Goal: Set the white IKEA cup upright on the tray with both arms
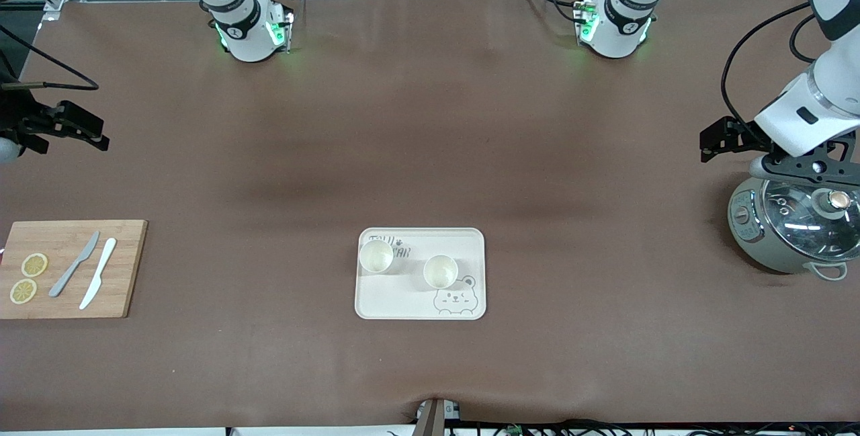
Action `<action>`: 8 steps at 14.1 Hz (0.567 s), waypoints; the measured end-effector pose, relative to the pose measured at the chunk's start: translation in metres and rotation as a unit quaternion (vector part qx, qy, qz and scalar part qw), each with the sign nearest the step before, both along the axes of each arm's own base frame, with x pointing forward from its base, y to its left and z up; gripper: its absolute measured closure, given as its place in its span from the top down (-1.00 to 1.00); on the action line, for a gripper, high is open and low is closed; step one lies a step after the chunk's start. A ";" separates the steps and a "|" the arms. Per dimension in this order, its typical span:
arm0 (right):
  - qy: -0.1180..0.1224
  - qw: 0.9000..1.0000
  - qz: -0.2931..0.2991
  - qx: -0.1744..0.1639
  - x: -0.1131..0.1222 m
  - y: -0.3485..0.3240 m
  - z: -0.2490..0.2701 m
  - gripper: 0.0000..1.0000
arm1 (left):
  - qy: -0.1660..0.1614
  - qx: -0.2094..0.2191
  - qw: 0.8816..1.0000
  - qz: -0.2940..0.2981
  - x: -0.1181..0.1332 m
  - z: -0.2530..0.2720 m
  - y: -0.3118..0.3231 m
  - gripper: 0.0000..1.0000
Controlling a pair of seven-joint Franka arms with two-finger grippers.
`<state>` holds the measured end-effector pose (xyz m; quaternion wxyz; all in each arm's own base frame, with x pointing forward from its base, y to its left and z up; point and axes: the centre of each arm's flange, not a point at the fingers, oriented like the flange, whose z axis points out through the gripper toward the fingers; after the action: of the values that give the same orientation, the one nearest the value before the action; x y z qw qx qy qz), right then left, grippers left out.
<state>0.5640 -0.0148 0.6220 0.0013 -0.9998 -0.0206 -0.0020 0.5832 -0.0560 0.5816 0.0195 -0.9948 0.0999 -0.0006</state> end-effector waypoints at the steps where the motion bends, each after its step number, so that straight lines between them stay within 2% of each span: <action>1: 0.000 1.000 0.000 0.000 0.000 0.000 0.000 1.00 | -0.001 0.000 1.000 0.000 0.001 -0.001 0.000 1.00; 8: -0.002 1.000 0.000 0.000 0.001 0.000 0.000 1.00 | 0.004 0.000 1.000 -0.001 0.004 -0.008 -0.001 1.00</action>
<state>0.5646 -0.0148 0.6221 0.0013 -0.9998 -0.0206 -0.0039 0.5872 -0.0573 0.5739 0.0194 -0.9947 0.1009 0.0035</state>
